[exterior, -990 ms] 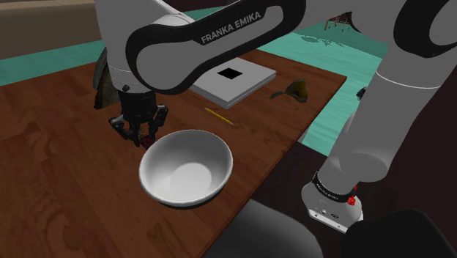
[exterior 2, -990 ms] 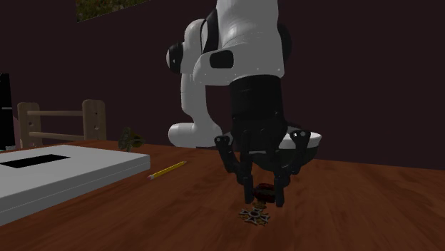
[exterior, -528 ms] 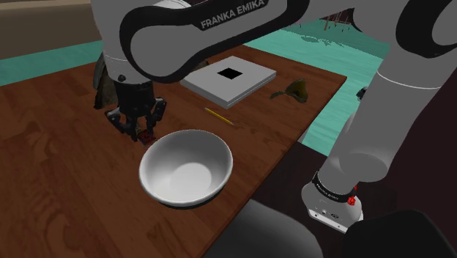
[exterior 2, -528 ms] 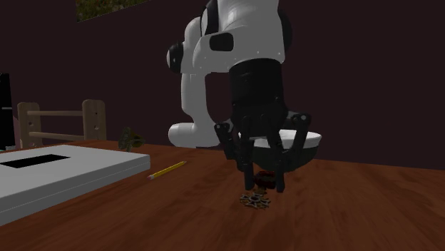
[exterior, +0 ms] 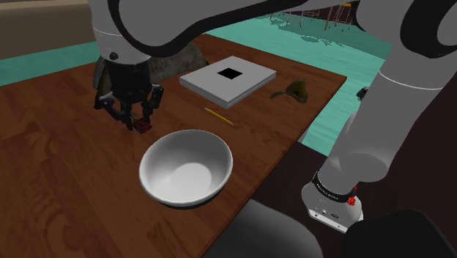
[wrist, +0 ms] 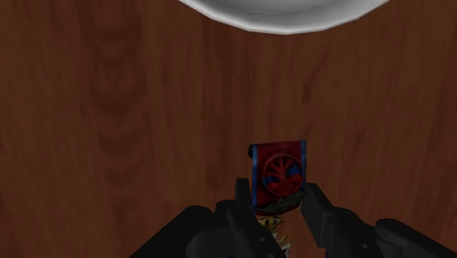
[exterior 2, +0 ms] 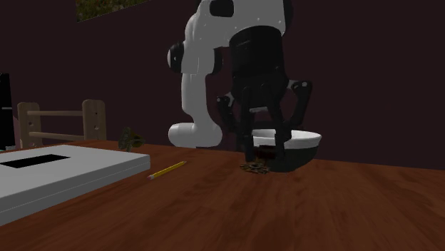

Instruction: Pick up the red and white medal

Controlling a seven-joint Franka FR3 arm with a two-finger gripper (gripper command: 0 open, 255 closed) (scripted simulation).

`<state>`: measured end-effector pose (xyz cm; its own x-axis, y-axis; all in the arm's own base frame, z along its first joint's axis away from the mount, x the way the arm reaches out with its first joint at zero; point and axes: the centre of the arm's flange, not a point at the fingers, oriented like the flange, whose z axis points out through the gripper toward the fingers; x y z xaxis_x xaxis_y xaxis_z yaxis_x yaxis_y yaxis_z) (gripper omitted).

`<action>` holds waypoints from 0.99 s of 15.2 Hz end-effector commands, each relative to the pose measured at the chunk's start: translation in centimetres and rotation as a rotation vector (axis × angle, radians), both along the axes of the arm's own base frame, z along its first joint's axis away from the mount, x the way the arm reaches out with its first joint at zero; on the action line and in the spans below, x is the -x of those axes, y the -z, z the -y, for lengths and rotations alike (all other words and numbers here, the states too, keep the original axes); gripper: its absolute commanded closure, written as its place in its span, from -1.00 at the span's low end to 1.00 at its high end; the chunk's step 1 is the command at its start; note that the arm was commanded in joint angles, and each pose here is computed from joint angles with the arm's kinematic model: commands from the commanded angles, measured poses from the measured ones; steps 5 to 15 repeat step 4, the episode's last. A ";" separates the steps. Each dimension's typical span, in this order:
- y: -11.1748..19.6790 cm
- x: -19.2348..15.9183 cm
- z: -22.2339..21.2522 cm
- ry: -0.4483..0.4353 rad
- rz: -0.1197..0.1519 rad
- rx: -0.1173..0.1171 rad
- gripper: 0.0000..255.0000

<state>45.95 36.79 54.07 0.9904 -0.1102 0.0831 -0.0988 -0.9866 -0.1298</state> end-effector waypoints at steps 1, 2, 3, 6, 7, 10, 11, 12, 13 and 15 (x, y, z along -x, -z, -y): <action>-1.2 -0.1 0.0 0.000 0.000 0.000 1.00; -1.7 -0.1 0.0 0.000 0.000 0.000 1.00; -1.8 -0.1 0.0 0.000 0.000 0.000 1.00; -1.8 -0.1 0.0 0.000 0.000 0.000 1.00; -1.8 -0.1 0.0 0.000 0.000 0.000 1.00; -1.8 -0.1 0.0 0.000 0.000 0.000 1.00; -1.8 -0.1 0.0 0.000 0.000 0.000 1.00; -1.8 -0.1 0.0 0.000 0.000 0.000 1.00; -1.8 -0.1 0.0 0.000 0.000 0.000 1.00; -1.8 -0.1 0.0 0.000 0.000 0.000 1.00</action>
